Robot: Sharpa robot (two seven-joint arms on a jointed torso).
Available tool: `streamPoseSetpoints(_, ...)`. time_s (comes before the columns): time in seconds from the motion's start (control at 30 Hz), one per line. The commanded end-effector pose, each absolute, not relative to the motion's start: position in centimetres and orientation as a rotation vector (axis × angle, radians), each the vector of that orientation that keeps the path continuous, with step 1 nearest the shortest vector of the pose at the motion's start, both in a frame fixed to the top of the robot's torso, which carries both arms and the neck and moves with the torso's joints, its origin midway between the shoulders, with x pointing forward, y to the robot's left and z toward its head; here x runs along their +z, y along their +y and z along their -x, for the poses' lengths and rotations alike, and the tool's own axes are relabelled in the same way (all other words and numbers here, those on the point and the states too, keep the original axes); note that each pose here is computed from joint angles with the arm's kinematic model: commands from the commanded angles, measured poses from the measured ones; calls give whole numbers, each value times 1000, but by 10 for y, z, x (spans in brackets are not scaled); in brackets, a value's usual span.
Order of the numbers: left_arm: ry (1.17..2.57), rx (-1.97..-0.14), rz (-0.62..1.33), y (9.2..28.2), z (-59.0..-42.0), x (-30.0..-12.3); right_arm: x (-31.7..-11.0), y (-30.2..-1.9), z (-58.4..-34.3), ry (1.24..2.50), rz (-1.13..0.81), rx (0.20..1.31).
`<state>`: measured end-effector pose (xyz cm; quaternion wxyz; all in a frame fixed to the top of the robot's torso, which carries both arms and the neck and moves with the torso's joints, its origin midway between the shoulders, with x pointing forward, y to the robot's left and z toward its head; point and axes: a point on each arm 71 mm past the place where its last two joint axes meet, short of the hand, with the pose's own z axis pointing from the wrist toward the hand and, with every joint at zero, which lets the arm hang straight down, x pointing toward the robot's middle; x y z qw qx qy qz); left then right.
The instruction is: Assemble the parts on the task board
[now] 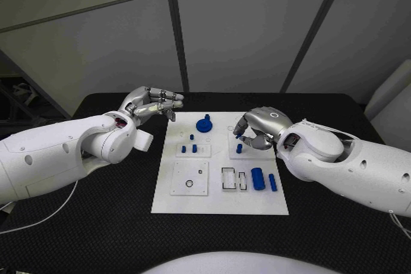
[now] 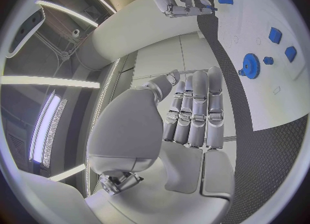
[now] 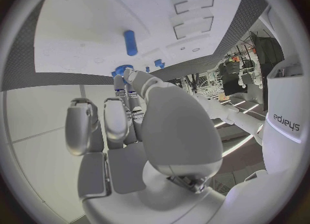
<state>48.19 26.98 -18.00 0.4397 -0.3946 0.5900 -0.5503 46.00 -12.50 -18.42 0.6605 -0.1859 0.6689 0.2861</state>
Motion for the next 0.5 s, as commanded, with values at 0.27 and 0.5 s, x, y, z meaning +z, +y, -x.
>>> streamPoseSetpoints(0.27, 1462, -1396, 988, 264, -483, -179, -176, -87, -446, 1487, 433, 774)
streamPoseSetpoints(0.5, 1465, -1405, 986, 260, -483, -179, -191, -66, -440, 1538, 437, 832)
